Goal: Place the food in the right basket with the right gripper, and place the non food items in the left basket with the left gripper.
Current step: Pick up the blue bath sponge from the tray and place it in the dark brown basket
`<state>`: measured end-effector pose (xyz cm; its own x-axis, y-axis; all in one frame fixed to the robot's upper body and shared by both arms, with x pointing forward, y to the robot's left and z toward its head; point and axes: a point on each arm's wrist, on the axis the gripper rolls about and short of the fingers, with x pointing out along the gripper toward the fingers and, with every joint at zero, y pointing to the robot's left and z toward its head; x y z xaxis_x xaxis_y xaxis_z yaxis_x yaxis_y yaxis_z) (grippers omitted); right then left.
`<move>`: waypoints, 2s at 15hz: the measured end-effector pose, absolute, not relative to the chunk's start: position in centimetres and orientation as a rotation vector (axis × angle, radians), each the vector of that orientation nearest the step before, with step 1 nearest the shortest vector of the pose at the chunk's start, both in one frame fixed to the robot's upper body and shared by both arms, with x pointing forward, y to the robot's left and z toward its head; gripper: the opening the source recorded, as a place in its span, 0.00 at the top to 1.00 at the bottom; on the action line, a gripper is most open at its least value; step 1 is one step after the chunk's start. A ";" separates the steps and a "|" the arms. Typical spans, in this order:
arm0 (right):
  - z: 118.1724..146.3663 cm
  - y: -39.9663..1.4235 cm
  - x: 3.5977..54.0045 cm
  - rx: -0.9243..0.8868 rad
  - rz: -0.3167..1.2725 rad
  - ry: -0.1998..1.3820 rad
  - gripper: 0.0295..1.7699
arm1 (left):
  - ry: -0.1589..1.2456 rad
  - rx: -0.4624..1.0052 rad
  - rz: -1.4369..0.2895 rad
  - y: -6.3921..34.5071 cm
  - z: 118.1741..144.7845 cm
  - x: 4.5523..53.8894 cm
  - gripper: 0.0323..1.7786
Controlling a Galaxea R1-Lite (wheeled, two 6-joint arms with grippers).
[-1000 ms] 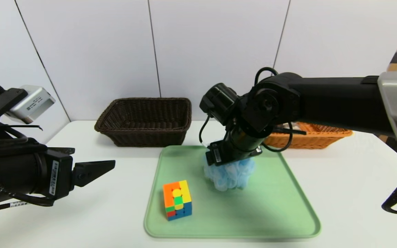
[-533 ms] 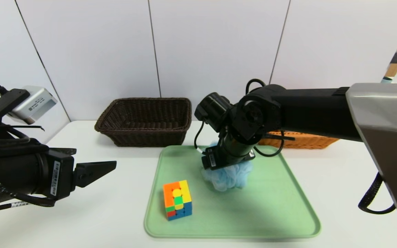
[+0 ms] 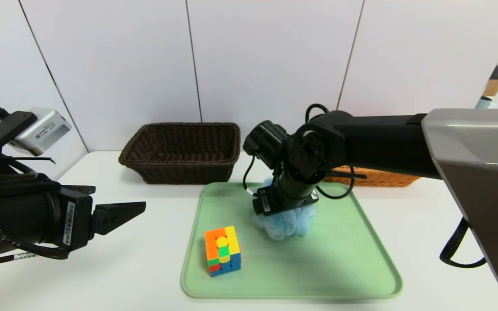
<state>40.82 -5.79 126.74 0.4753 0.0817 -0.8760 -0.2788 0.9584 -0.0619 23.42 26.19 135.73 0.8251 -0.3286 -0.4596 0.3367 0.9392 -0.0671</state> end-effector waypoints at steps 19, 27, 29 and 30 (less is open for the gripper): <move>125.5 -5.8 42.1 -0.183 0.218 1.052 0.04 | 0.490 0.020 -0.354 26.1 135.7 23.6 0.05; 125.4 -6.0 42.3 -0.184 0.212 1.057 0.49 | 0.499 0.021 -0.361 26.0 135.5 23.8 0.05; 125.4 -6.0 42.3 -0.184 0.212 1.057 0.55 | 0.501 0.021 -0.360 26.0 135.5 23.8 0.05; 125.5 -5.9 42.1 -0.185 0.216 1.056 0.55 | 0.501 0.021 -0.361 26.0 135.5 23.8 0.05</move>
